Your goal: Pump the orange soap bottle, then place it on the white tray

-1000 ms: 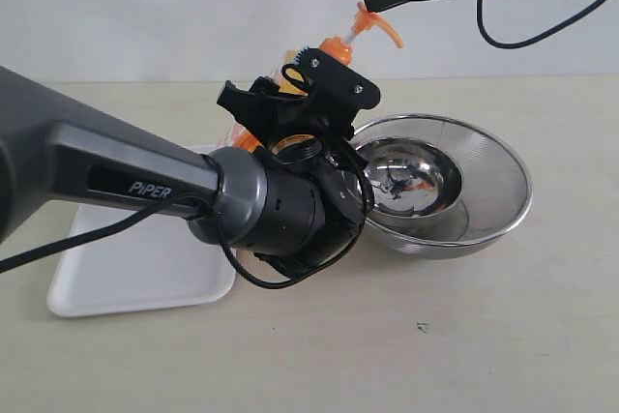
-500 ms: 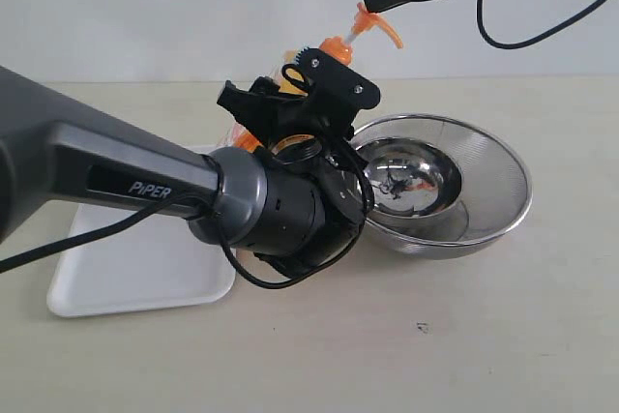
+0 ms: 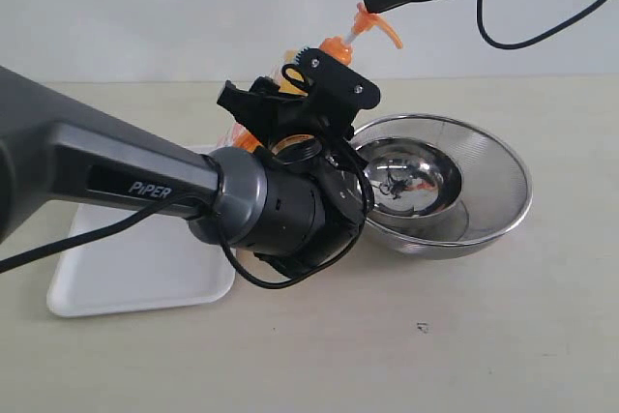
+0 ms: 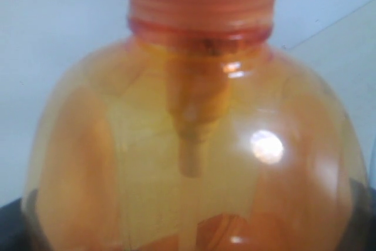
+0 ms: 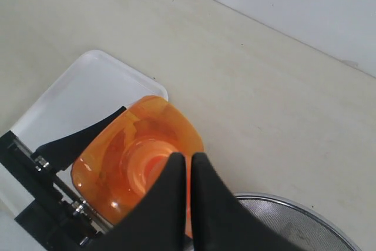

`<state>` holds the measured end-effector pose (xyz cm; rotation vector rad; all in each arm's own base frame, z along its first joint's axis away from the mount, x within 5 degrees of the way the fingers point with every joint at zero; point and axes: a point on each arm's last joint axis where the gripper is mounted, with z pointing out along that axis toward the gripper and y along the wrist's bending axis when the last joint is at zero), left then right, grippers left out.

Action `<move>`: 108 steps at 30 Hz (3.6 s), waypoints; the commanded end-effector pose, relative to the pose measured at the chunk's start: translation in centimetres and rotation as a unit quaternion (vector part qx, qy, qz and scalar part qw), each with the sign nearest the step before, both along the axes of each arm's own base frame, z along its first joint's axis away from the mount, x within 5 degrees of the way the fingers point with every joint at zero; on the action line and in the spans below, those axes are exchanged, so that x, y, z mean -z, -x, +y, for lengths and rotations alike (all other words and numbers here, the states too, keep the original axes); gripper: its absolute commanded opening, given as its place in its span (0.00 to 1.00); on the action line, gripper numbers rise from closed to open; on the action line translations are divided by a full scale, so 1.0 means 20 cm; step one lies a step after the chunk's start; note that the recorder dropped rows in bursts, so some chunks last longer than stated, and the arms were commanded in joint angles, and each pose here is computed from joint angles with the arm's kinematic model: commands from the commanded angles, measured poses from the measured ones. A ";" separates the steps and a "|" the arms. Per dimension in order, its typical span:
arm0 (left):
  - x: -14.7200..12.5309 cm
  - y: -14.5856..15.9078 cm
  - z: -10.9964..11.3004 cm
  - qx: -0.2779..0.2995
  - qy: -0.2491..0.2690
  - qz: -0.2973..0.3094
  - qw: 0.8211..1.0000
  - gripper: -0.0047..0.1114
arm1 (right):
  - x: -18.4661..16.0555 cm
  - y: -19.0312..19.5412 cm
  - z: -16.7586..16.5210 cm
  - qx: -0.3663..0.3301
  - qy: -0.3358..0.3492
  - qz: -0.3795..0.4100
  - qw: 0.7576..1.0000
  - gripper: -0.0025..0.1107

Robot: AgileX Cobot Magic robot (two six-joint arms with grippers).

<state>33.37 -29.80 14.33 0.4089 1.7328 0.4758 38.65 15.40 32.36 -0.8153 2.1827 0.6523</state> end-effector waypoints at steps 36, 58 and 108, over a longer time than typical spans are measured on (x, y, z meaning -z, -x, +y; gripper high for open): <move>-0.05 0.01 -0.05 0.030 0.014 -0.017 0.999 0.08 | 0.10 0.04 0.05 -0.046 0.025 0.055 0.997 0.02; -0.05 0.01 -0.05 0.030 0.013 -0.019 0.999 0.08 | -0.29 0.14 -0.08 0.046 0.057 -0.119 0.990 0.02; -0.05 0.01 -0.06 0.046 0.031 -0.012 0.998 0.08 | -0.17 0.11 -0.05 0.031 0.054 -0.053 0.997 0.02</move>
